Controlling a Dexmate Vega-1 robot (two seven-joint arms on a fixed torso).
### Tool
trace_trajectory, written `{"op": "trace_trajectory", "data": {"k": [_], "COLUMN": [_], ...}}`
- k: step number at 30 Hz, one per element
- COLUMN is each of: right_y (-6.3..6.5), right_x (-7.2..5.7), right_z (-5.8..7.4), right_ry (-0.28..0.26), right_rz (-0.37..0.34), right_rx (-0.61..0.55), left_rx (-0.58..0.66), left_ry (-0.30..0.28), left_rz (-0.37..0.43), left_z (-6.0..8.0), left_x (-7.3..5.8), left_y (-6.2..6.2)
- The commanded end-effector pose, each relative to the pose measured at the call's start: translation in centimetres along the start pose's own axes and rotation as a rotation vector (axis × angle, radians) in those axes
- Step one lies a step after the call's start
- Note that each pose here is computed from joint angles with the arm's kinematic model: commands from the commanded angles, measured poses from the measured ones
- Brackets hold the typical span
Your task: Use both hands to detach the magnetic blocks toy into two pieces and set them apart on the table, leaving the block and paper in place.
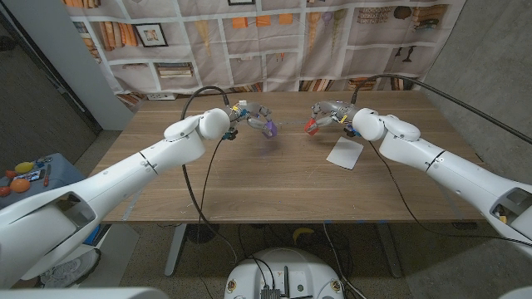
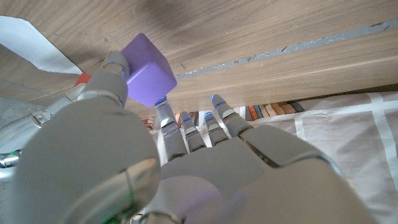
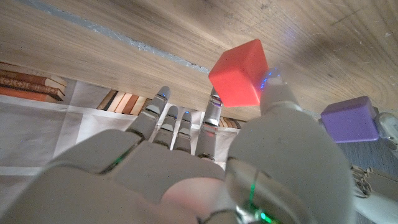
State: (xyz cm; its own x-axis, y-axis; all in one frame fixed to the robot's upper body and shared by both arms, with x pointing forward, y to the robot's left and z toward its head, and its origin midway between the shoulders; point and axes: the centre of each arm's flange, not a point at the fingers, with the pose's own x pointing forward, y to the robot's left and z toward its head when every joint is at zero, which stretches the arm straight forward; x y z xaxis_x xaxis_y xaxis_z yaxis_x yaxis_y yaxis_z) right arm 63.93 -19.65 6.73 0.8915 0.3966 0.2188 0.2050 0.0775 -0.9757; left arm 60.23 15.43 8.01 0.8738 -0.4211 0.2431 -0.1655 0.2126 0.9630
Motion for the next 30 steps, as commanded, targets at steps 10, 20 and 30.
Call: {"op": "trace_trajectory", "data": {"k": [10,20,30], "right_y": [1.0,1.5,2.1], "right_x": [1.9,2.2,2.3], "right_z": [1.1,1.7,2.2], "right_ry": [0.051,0.06,0.072], "right_rz": [0.074,0.081,0.08], "right_rx": [-0.157,-0.199,-0.215], "left_rx": [0.143,0.201,0.249], "left_ry": [0.036,0.057,0.087], "left_rz": [-0.048,-0.058,-0.076], "left_z": [0.5,0.7,0.8], "left_x": [1.3,1.4,1.4], "left_y": [-1.9,-3.1,-3.8]}}
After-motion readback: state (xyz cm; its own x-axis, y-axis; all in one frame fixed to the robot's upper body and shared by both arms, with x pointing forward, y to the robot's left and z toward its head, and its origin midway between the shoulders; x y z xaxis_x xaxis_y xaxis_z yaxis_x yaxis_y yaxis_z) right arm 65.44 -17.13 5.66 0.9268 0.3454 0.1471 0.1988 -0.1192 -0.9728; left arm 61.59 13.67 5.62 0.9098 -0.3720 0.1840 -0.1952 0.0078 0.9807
